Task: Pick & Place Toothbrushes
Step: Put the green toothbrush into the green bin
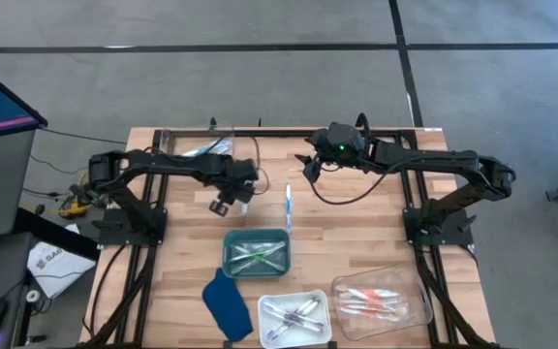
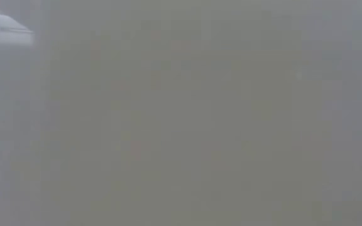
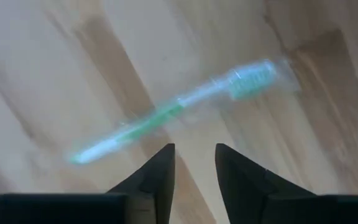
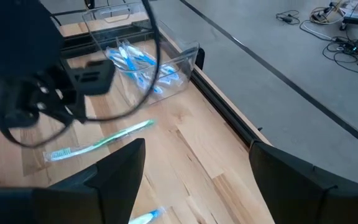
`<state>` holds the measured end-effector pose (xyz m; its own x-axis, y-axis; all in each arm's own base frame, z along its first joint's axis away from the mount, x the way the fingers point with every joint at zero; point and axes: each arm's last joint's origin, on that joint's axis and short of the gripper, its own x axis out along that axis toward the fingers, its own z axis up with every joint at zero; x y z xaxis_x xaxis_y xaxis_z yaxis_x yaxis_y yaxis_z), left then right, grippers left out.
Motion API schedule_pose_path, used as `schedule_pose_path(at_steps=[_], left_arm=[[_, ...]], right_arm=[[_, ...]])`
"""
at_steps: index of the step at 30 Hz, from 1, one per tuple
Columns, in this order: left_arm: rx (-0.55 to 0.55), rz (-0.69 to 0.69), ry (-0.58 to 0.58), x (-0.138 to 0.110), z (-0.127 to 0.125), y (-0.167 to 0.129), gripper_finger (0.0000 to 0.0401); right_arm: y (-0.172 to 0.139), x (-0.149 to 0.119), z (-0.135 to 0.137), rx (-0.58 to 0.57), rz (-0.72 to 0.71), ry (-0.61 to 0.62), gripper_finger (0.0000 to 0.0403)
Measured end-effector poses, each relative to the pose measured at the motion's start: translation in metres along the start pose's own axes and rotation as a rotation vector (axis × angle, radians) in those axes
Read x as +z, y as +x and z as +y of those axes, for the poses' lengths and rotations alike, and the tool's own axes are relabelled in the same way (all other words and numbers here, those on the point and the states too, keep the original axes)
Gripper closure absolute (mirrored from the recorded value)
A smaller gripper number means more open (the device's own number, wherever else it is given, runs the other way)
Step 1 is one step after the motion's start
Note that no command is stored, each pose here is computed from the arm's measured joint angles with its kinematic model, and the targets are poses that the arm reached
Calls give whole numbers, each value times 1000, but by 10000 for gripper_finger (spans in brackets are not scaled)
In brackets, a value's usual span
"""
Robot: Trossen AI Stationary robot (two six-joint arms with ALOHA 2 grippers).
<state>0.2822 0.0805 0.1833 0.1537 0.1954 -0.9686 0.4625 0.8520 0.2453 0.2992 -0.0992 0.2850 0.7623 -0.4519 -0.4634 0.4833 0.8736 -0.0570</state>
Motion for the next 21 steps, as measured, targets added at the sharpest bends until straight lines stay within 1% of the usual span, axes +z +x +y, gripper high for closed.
schedule_pose_path(at_steps=[2, 4, 5, 7, 10, 12, 14, 15, 17, 19, 21], left_arm=[[42, 1, -2, 3, 5, -2, 294], [137, -2, -9, 8, 12, -4, 294], [179, 19, 2, 7, 13, -6, 294], [293, 27, -11, 10, 18, -13, 294], [410, 34, -36, 11, 22, -25, 294], [438, 36, 4, 10, 23, -30, 295], [451, 42, 79, 9, 23, -35, 295], [471, 31, 95, 11, 24, -37, 295], [479, 26, 105, 11, 25, -38, 295], [502, -11, 85, 14, 28, -38, 295], [464, -34, 87, 15, 27, -35, 295]], right_arm=[[0, 0, 0, 0, 0, 0, 121], [0, 0, 0, 0, 2, 0, 121], [0, 0, 0, 0, 3, -1, 121], [0, -1, 0, -1, 7, -2, 121], [0, -1, 0, 0, 14, -4, 121], [0, -2, 0, 1, 18, -6, 121], [0, -2, 0, 1, 18, -6, 121], [0, -2, 1, 2, 18, -6, 121], [0, -2, 1, 3, 17, -6, 121], [0, -2, 2, 5, 16, -7, 121], [0, -2, 2, 5, 16, -7, 121]])
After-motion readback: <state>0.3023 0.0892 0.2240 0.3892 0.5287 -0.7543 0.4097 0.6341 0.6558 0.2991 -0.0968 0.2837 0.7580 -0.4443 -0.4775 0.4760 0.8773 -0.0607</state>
